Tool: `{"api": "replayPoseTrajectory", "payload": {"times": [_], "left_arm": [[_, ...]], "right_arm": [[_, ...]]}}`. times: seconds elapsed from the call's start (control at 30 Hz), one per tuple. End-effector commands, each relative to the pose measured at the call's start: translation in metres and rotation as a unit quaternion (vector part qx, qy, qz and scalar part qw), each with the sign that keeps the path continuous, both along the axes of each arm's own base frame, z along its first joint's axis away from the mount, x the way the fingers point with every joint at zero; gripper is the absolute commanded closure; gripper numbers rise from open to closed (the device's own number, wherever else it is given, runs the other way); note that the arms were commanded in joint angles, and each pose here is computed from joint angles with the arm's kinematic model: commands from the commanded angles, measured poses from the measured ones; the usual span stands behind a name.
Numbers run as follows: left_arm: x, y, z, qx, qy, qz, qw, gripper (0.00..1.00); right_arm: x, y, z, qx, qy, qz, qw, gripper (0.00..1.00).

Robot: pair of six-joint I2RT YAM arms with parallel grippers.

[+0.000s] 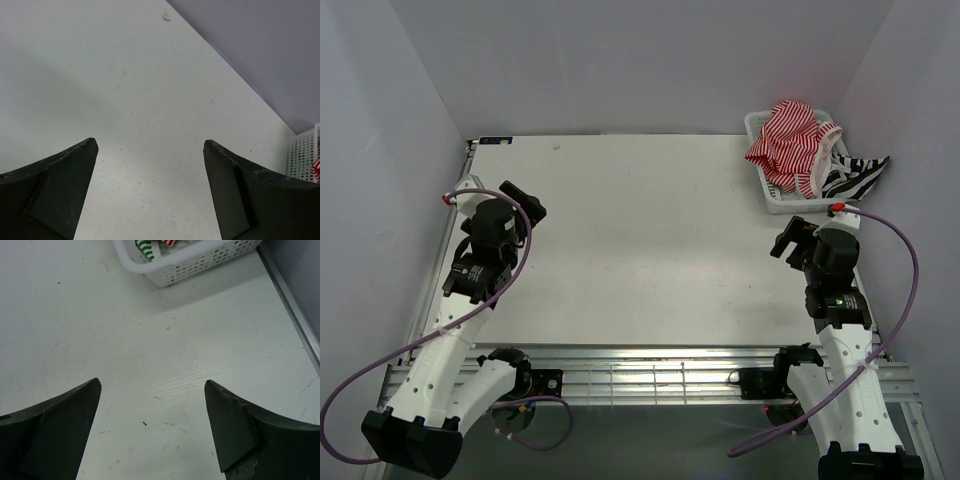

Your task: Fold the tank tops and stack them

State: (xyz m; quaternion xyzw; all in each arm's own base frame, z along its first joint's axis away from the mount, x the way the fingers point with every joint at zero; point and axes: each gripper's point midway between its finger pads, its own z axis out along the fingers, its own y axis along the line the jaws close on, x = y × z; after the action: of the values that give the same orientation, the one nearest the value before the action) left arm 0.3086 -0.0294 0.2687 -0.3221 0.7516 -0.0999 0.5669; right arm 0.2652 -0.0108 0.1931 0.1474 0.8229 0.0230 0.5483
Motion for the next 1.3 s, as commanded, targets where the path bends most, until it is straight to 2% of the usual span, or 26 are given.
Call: {"api": "replayPoseTrajectory", "payload": {"times": [0.0,0.17,0.37,0.47,0.5,0.57,0.6,0.63,0.8,0.83,0.87,0.9,1.0,1.03,1.07,1.17,1.2,1.23,1.27], "left_arm": [[-0.005,0.006,-0.003,0.004,0.003,0.013,1.000,0.02],[-0.003,0.005,-0.001,0.001,0.000,0.015,1.000,0.02],[0.010,-0.001,-0.018,0.007,0.024,0.007,1.000,0.02],[0.020,-0.006,-0.023,0.006,0.027,-0.001,1.000,0.02],[0.021,-0.007,-0.025,0.007,0.031,-0.003,0.999,0.02],[0.026,-0.010,-0.028,0.007,0.031,-0.007,0.999,0.02],[0.029,-0.011,-0.032,0.008,0.036,-0.010,0.999,0.02],[0.032,-0.013,-0.033,0.011,0.036,-0.014,0.999,0.02],[0.041,-0.014,-0.041,0.021,0.040,-0.015,0.999,0.02],[0.044,-0.015,-0.041,0.021,0.037,-0.016,0.999,0.02],[0.045,-0.015,-0.042,0.025,0.036,-0.019,0.999,0.02],[0.047,-0.015,-0.042,0.027,0.036,-0.019,0.999,0.02],[0.051,-0.015,-0.045,0.035,0.037,-0.019,0.999,0.02],[0.052,-0.015,-0.045,0.036,0.036,-0.018,0.999,0.02],[0.054,-0.014,-0.049,0.041,0.041,-0.016,0.998,0.02],[0.057,-0.015,-0.053,0.043,0.046,-0.017,0.998,0.02],[0.058,-0.015,-0.053,0.046,0.048,-0.019,0.998,0.02],[0.059,-0.016,-0.054,0.047,0.049,-0.021,0.997,0.02],[0.060,-0.016,-0.056,0.049,0.054,-0.022,0.997,0.02]], "right_arm": [[0.010,-0.001,0.032,-0.013,-0.050,0.006,0.999,0.10],[0.020,0.011,0.042,-0.007,-0.071,0.041,0.997,0.10],[0.053,0.027,0.064,-0.001,-0.083,0.090,0.993,0.10],[0.091,0.027,0.068,-0.015,-0.059,0.099,0.993,0.10],[0.094,0.027,0.086,-0.020,-0.078,0.100,0.992,0.10],[0.123,0.025,0.075,-0.025,-0.048,0.099,0.994,0.10],[0.138,0.020,0.100,-0.032,-0.070,0.087,0.993,0.10],[0.157,0.018,0.086,-0.034,-0.049,0.082,0.995,0.10],[0.224,0.012,0.090,-0.046,-0.031,0.073,0.996,0.10],[0.241,0.009,0.069,-0.047,-0.006,0.067,0.997,0.10],[0.256,0.007,0.088,-0.053,-0.023,0.061,0.996,0.10],[0.270,0.003,0.062,-0.057,0.007,0.054,0.997,0.10],[0.304,0.003,0.072,-0.071,-0.006,0.062,0.995,0.10],[0.314,0.003,0.038,-0.068,0.037,0.066,0.995,0.10],[0.327,0.005,0.055,-0.068,0.020,0.071,0.995,0.10],[0.346,0.011,0.019,-0.060,0.056,0.091,0.993,0.08],[0.350,0.010,0.020,-0.061,0.053,0.087,0.993,0.06],[0.354,0.009,0.008,-0.060,0.062,0.084,0.993,0.12],[0.355,0.008,0.006,-0.060,0.064,0.081,0.993,0.30]]}}
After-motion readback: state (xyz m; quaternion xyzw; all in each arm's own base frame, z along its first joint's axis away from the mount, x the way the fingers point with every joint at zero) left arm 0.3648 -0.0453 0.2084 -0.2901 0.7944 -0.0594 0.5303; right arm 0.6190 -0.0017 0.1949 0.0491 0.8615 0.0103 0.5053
